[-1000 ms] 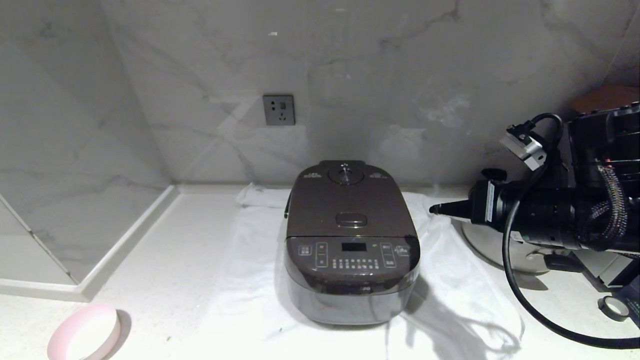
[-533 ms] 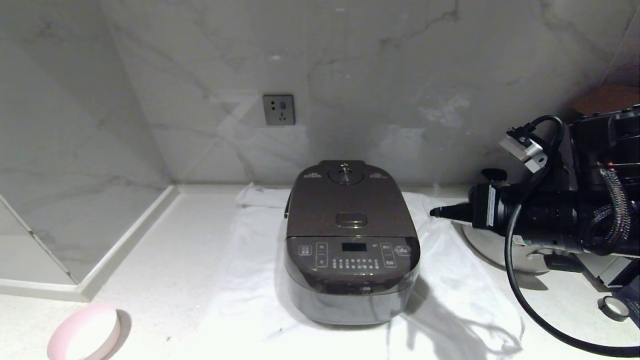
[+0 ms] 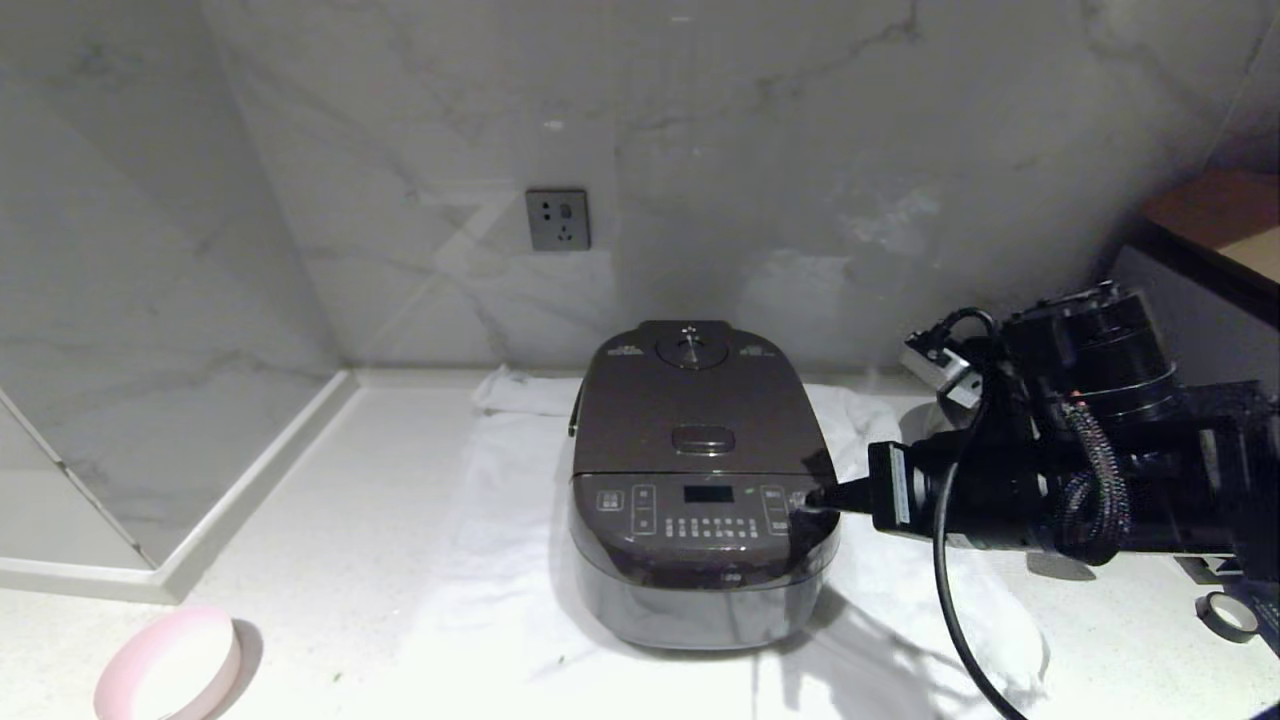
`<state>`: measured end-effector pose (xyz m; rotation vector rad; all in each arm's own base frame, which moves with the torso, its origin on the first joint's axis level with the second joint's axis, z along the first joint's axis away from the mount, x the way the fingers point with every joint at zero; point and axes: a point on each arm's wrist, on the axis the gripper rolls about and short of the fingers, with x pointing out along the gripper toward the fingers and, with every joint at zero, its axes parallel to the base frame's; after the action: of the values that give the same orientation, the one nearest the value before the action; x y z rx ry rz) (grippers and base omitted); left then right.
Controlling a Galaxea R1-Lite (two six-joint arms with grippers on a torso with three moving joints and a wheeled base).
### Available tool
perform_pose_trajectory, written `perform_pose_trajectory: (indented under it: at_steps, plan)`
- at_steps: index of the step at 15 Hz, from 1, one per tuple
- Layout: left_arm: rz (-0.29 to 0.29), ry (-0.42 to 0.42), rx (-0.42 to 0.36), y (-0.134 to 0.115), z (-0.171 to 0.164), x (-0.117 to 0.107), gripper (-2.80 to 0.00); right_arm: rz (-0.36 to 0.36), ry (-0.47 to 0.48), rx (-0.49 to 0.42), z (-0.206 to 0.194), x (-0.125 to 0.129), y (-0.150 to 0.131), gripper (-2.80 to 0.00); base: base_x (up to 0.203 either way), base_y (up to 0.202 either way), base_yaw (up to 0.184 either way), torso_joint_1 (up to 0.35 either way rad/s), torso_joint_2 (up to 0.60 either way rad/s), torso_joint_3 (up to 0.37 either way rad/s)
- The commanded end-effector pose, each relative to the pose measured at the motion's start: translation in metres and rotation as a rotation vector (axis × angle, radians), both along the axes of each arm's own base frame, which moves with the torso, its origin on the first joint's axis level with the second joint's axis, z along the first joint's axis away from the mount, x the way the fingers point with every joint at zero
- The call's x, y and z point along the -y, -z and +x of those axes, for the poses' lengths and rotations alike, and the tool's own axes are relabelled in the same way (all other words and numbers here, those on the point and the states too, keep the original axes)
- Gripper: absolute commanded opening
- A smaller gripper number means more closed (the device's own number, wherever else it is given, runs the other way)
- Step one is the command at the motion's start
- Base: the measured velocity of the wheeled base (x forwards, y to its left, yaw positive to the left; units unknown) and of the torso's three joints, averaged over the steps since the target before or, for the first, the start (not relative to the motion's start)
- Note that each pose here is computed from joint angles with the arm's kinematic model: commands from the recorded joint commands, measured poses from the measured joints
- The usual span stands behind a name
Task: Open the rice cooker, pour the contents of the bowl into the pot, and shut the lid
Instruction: Press the start button
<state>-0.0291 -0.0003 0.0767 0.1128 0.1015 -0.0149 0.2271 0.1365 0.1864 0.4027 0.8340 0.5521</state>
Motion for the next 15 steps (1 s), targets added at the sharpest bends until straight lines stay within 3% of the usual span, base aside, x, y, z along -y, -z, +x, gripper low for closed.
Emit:
perform_pose_trajectory:
  at_steps: [1, 6, 11, 15]
  plan:
    - [-0.017, -0.003, -0.005, 0.001, 0.000, 0.000, -2.80, -0.030, -0.001, -0.055, 0.011, -0.007, 0.018, -2.80, 0.000, 0.000, 0.000, 0.000, 0.00, 0.000]
    - [-0.018, -0.003, -0.005, 0.001, 0.000, 0.000, -2.80, -0.029, 0.004, -0.046, 0.013, -0.007, 0.017, -2.80, 0.000, 0.000, 0.000, 0.000, 0.00, 0.000]
    - [-0.021, -0.004, -0.005, 0.001, 0.000, 0.000, -2.80, 0.008, 0.014, 0.021, 0.019, -0.007, 0.011, -2.80, 0.000, 0.000, 0.000, 0.000, 0.00, 0.000]
    - [-0.031, -0.005, -0.006, 0.001, 0.000, 0.000, -2.80, -0.006, 0.021, -0.005, 0.025, -0.008, 0.020, -2.80, 0.000, 0.000, 0.000, 0.000, 0.00, 0.000]
